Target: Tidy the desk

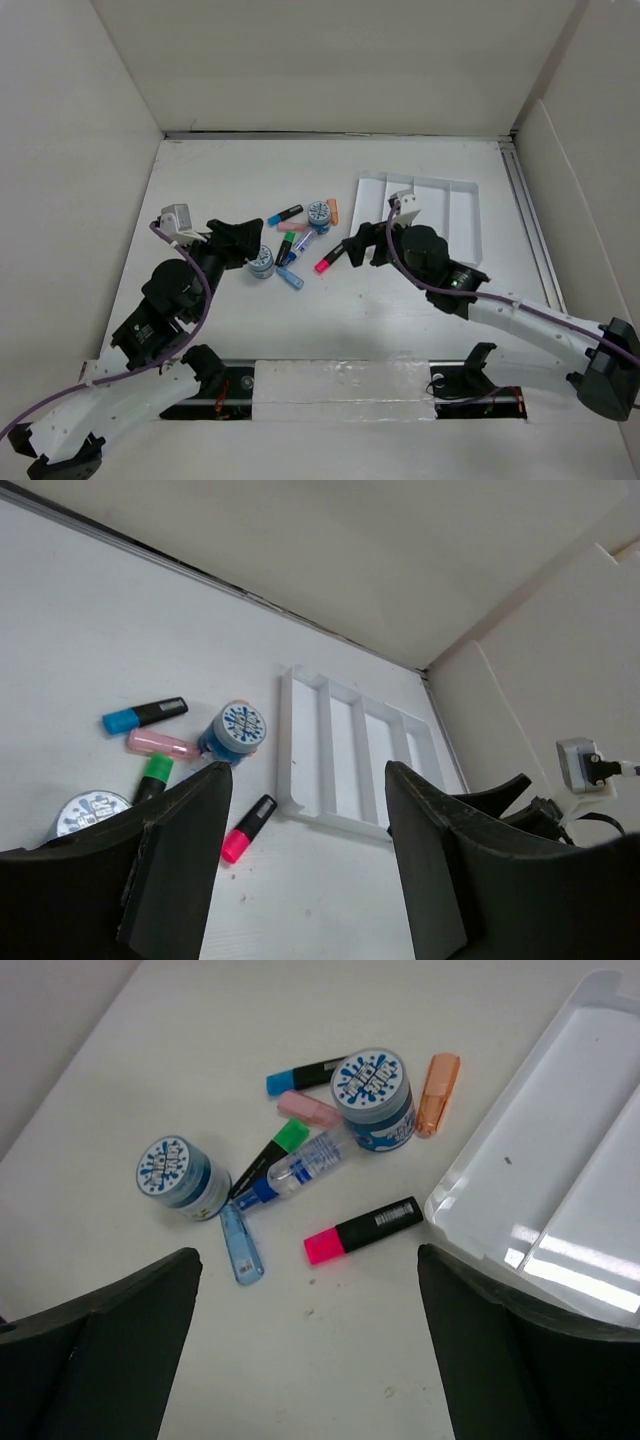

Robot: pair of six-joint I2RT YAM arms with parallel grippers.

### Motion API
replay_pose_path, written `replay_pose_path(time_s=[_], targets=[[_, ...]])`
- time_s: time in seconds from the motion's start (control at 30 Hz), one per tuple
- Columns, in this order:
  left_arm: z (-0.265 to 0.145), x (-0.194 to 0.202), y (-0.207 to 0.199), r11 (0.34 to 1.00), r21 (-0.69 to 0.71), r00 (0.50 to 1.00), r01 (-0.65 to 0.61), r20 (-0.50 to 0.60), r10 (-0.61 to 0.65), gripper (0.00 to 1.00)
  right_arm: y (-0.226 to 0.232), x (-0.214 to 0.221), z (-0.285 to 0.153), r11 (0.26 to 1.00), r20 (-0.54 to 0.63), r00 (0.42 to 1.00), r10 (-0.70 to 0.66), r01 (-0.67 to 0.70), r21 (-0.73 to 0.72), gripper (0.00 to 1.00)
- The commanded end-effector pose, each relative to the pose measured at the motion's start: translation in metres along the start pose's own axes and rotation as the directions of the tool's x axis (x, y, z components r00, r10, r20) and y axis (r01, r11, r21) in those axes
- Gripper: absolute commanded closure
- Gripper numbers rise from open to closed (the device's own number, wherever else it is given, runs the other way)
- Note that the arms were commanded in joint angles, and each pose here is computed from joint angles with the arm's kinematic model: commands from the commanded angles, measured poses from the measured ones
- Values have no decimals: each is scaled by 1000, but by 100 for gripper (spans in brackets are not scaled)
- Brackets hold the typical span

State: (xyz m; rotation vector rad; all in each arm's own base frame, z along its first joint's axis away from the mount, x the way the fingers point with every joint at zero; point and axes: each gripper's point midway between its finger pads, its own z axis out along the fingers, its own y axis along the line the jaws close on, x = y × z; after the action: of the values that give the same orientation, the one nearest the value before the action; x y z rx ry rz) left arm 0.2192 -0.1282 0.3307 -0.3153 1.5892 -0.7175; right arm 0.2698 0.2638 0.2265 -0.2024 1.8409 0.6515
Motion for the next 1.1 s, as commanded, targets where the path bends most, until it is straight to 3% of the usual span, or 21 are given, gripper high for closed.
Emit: replay_pose_path(time_s=[0.0, 0.07, 0.1, 0.17, 0.2, 0.3, 0.37, 0.4, 0.47, 0.5, 0.6, 0.83, 1.07], targets=[[-1, -13, 2, 996, -51, 998, -68, -3, 68, 41, 23, -17, 12, 997, 45, 999, 9, -6, -82, 5], [0, -19, 4, 993, -73, 995, -96, 7, 96, 41, 28, -7, 24, 996, 1, 1000, -2, 3, -94, 10], [-1, -26, 0, 992, -73, 995, -99, 17, 100, 41, 35, -2, 28, 992, -21, 1000, -8, 5, -127, 44], [0, -30, -3, 988, -63, 990, -139, 19, 141, 43, 42, 17, 39, 988, -79, 997, -23, 10, -155, 94], [1, -30, -4, 986, -57, 988, -154, 18, 156, 43, 54, 20, 41, 982, -92, 995, -30, 13, -188, 100], [6, -29, 4, 977, -99, 981, -189, 26, 192, 46, 67, 32, 55, 984, -117, 992, -50, 29, -178, 100], [7, -30, 6, 970, -111, 975, -215, 29, 219, 48, 77, 36, 60, 980, -123, 990, -67, 42, -196, 83], [7, -31, 5, 970, -103, 974, -221, 34, 226, 49, 81, 47, 66, 977, -143, 986, -87, 56, -204, 64], [6, -36, 2, 965, -91, 967, -246, 46, 251, 54, 103, 46, 68, 965, -138, 981, -136, 99, -245, 44], [4, -42, -1, 966, -82, 966, -246, 64, 252, 55, 108, 53, 74, 961, -152, 975, -162, 122, -247, 30], [2, -51, -1, 959, -90, 957, -268, 87, 275, 55, 135, 60, 78, 941, -147, 964, -220, 171, -292, 10], [-11, -73, 25, 956, -208, 951, -205, 190, 245, 54, 156, 87, 112, 929, -203, 941, -270, 200, -310, 3], [-43, -92, 51, 970, -228, 929, -88, 333, 162, 52, 153, 109, 143, 931, -240, 918, -315, 250, -265, 1]])
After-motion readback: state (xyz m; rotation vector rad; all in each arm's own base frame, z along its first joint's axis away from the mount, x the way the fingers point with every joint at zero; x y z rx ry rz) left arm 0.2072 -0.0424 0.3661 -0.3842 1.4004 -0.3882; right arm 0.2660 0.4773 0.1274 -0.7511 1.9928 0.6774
